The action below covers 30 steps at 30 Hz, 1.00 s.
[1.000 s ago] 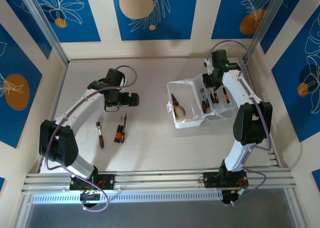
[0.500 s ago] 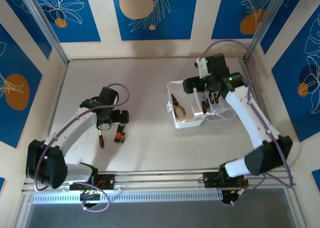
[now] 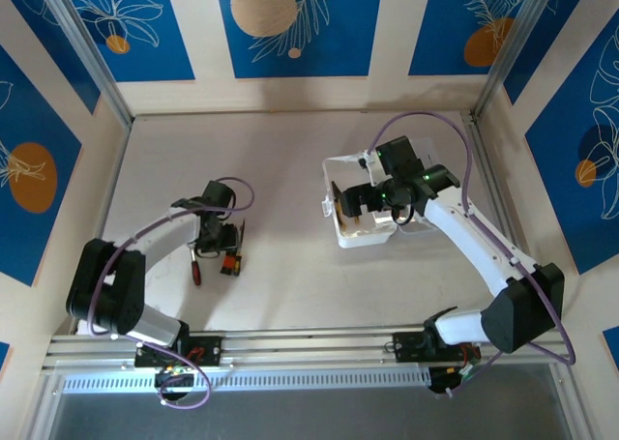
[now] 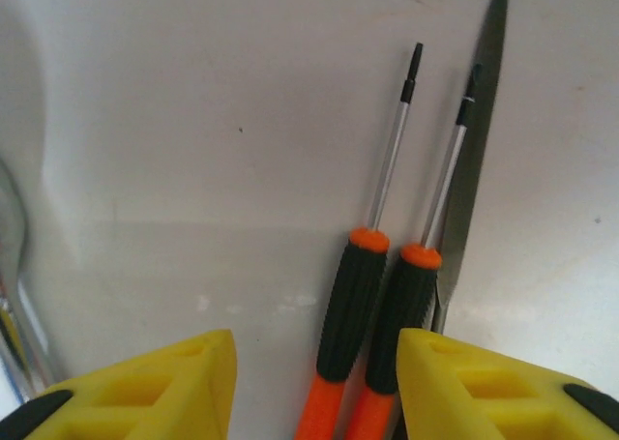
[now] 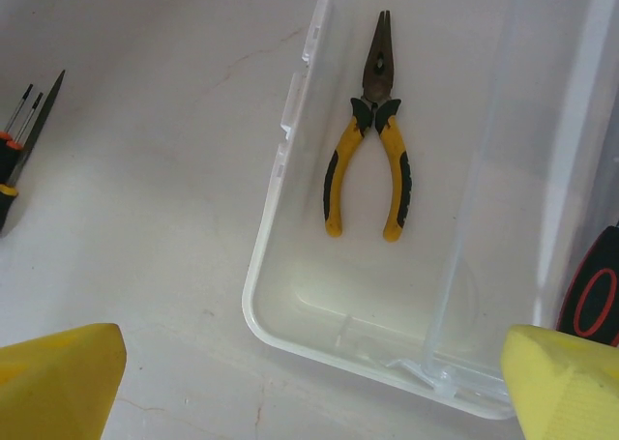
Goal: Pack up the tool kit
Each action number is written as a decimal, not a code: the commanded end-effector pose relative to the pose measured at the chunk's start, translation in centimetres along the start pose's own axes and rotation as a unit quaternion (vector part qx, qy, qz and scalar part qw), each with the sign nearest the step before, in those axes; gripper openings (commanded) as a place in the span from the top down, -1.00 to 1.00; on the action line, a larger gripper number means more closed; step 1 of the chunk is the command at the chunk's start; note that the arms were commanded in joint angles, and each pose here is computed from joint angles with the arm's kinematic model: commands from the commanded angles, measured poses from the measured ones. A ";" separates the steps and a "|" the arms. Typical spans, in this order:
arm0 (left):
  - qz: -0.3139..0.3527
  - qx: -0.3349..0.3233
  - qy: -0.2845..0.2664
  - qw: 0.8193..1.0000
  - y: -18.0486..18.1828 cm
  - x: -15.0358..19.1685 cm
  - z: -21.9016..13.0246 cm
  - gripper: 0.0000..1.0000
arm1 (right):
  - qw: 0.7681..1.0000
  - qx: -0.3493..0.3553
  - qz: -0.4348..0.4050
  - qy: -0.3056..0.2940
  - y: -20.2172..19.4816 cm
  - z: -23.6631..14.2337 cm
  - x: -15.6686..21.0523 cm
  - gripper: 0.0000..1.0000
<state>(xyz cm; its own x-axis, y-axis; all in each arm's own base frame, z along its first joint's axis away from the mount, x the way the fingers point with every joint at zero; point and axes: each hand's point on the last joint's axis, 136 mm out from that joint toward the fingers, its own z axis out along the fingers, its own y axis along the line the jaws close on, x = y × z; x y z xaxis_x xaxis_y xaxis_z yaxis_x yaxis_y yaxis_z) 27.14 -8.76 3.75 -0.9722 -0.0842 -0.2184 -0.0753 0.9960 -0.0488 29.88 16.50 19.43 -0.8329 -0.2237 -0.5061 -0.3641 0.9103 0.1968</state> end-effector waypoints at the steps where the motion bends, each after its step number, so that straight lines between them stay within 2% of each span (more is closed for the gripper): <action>1: -0.003 0.009 0.000 1.000 -0.3 -1.6 0.4 0.19 | 1.000 -0.012 0.012 -0.005 0.1 0.2 -1.0 -0.99; 10: -0.009 0.026 0.023 0.999 -0.3 -2.5 1.8 0.35 | 1.000 -0.009 0.026 0.002 -1.4 0.6 -1.1 -0.99; 19: -0.017 0.049 0.042 0.998 -1.2 -1.9 2.7 0.48 | 1.000 -0.007 0.029 0.002 -2.0 0.7 -1.5 -0.99; 25: -0.016 0.038 0.053 0.998 -0.7 -1.2 3.1 0.68 | 0.999 -0.008 0.031 0.003 -2.1 0.8 -1.4 -0.99; 30: -0.007 0.022 0.041 0.999 -0.2 -2.0 1.7 0.87 | 1.000 -0.008 0.029 -0.003 -2.1 0.2 -1.7 -0.99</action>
<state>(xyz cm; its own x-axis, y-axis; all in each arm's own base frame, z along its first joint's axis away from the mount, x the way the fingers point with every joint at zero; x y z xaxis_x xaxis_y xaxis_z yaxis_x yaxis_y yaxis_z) 29.72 -9.58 2.04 -0.9827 -0.1063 -0.1518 -0.0876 0.9883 -0.1250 31.97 14.71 18.18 -0.8661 -0.1649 -0.4720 -0.2978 0.9284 0.2221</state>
